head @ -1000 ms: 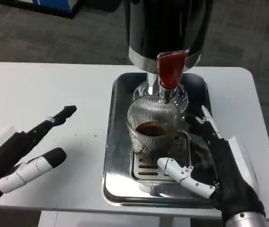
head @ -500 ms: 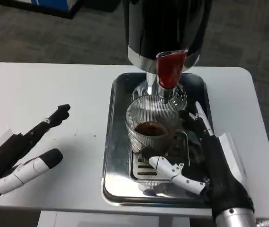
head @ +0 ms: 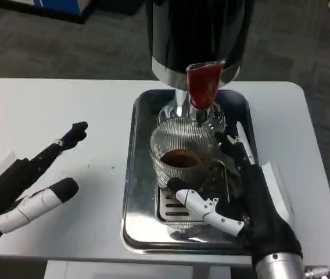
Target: Grasp the cup under the faucet to collect the drink, then remove the cup.
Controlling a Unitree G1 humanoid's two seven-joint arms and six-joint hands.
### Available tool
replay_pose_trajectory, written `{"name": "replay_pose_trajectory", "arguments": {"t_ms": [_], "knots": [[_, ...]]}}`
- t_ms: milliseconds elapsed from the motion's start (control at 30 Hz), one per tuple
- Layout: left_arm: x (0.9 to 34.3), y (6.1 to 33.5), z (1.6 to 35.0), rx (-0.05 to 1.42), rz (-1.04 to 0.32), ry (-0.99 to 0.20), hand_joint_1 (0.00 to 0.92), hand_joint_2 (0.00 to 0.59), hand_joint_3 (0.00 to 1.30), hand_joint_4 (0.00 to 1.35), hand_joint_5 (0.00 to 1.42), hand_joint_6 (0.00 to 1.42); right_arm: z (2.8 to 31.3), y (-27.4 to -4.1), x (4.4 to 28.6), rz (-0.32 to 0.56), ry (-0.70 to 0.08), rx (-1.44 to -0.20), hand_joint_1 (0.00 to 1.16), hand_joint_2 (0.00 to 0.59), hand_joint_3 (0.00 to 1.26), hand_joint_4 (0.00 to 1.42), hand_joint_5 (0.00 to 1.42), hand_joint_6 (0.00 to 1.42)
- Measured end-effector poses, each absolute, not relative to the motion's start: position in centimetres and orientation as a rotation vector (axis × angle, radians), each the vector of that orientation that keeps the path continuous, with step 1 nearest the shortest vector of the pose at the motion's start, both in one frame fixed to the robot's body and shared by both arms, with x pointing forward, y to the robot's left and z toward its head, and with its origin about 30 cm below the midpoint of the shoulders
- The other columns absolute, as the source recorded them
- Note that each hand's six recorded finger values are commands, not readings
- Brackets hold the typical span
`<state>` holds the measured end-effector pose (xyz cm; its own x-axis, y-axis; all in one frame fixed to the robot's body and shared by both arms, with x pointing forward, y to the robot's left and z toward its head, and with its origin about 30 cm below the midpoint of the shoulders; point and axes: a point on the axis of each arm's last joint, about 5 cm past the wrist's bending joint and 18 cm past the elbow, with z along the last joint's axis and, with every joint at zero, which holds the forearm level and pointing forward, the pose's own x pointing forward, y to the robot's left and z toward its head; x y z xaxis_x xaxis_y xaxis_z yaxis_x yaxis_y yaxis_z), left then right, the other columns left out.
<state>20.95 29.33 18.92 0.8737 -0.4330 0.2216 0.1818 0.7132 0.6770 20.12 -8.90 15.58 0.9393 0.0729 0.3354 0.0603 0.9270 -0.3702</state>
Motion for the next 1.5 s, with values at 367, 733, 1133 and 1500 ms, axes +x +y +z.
{"name": "replay_pose_trajectory", "arguments": {"t_ms": [367,733,1133,1500], "knots": [[21.0,29.2,19.1,0.701,-0.352,-0.393,0.000,0.023,0.06,0.00,0.03,0.00,15.2,-8.7,20.8,-0.004,-0.375,-0.363,0.71,0.149,0.00,0.09,0.09,0.16],[21.0,29.1,19.1,0.702,-0.354,-0.393,0.000,0.024,0.07,0.00,0.03,0.00,15.1,-8.4,20.7,-0.030,-0.427,-0.328,0.74,0.145,0.00,0.14,0.17,0.25],[21.2,28.7,18.9,0.697,-0.374,-0.383,0.000,0.024,0.07,0.00,0.03,0.00,14.3,-8.6,19.8,-0.059,-0.431,-0.270,0.74,0.144,0.01,0.15,0.19,0.28],[21.2,28.6,19.0,0.696,-0.372,-0.382,0.000,0.024,0.07,0.00,0.03,0.00,13.3,-8.3,20.4,-0.035,-0.427,-0.222,0.74,0.138,0.01,0.15,0.20,0.29]]}}
